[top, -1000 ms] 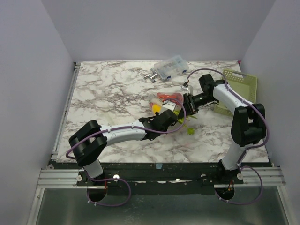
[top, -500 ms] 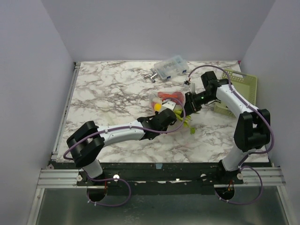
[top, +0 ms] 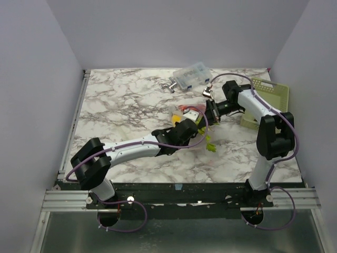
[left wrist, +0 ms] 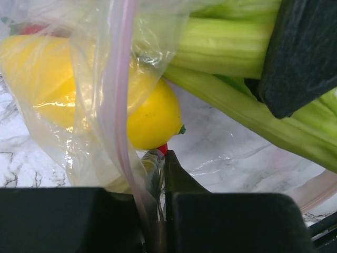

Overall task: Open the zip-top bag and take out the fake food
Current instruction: Pick up the fake vegetable from the zipper food storage bag.

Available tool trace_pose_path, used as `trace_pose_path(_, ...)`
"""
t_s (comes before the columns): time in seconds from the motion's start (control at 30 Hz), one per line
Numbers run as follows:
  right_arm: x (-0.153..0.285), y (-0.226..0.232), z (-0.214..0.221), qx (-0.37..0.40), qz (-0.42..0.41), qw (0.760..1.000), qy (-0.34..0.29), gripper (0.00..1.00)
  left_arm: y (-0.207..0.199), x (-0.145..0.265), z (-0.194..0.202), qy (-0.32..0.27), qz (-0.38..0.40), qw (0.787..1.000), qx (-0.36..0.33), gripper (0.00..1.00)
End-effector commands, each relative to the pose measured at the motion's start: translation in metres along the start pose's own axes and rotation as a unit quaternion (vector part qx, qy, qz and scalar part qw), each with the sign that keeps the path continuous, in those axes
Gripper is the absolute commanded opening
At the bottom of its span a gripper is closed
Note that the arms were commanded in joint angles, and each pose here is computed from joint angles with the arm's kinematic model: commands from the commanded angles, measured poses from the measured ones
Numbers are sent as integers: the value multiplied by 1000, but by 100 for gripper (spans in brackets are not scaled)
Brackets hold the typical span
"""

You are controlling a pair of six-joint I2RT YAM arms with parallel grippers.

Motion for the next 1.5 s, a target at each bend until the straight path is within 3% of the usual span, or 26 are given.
trace_pose_path(0.0, 8, 36, -15, 38, -65, 997, -17, 13, -13, 5, -18, -23, 35, 999, 4, 0)
trace_pose_path(0.17, 10, 36, -29, 26, -73, 997, -25, 12, -15, 3, -21, -30, 38, 999, 5, 0)
trace_pose_path(0.33, 0, 7, -32, -30, -41, 998, -27, 8, -21, 3, -41, -51, 34, 998, -13, 0)
trace_pose_path(0.57, -9, -24, -35, -71, 30, 992, -101, 6, -43, 5, -53, -76, 75, 994, -29, 0)
trace_pose_path(0.87, -15, -29, -44, -122, 4, 984, -130, 5, -64, 2, -39, -69, 140, 988, -12, 0)
trace_pose_path(1.27, -6, 17, -40, -158, -91, 975, -125, 4, -57, -24, -21, -31, 79, 996, -11, 0)
trace_pose_path(1.47, -10, -1, -37, -180, -55, 970, -156, 3, -67, -16, -42, -65, 104, 992, 4, 0)
Point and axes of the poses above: each gripper's point midway between its finger pads, its own x axis back along the fingers, its own y axis along the line the jaws close on, z = x × y, the point moved 4 cm from there along x, back along the fingers, and after that the axes turned 5 degrees about -x, right-handed, at the moved point
